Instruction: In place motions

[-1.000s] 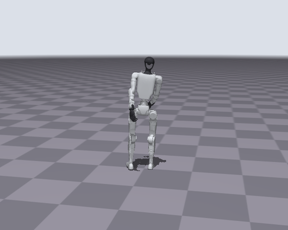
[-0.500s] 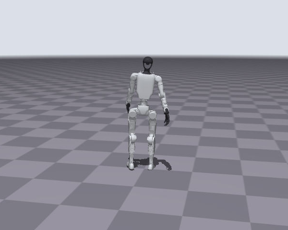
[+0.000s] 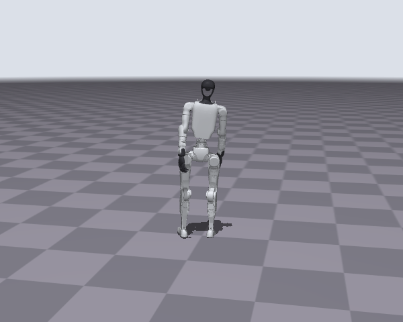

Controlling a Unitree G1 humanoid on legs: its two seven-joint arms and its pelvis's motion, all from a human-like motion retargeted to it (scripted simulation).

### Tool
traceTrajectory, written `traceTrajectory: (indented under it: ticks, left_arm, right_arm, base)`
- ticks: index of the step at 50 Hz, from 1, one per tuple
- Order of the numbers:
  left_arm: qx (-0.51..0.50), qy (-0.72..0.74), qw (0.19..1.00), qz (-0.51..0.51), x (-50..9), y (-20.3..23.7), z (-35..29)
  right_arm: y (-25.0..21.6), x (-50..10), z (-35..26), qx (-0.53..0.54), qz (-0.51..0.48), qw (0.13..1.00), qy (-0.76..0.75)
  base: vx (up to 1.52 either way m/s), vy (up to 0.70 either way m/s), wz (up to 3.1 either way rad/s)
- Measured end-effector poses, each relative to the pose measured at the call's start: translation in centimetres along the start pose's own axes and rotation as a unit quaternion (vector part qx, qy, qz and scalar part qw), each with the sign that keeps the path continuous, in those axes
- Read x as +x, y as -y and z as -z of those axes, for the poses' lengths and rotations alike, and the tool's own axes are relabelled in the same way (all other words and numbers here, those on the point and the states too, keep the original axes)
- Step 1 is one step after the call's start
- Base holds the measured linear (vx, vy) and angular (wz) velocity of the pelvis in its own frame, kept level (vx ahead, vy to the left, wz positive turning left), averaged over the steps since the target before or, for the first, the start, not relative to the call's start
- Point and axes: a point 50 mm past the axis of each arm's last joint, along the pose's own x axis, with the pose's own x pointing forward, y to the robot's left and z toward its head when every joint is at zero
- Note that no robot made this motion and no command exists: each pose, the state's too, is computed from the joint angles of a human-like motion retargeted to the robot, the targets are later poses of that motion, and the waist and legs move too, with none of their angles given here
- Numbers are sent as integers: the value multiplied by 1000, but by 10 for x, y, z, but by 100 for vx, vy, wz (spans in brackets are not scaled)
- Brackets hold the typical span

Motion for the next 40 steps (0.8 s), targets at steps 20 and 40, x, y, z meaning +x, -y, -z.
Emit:
traceTrajectory:
  ticks: [20, 40]
  left_arm:
    - [10, 114, 993, 0, -13, 26, -83]
    - [280, 512, 809, 68, -155, 122, -279]
  right_arm:
    - [-2, -2, -65, -91, -19, 986, 140]
    - [-132, -110, 254, 342, 101, 852, -384]
  base:
    - [2, 0, 1]
    - [-1, 0, 1]
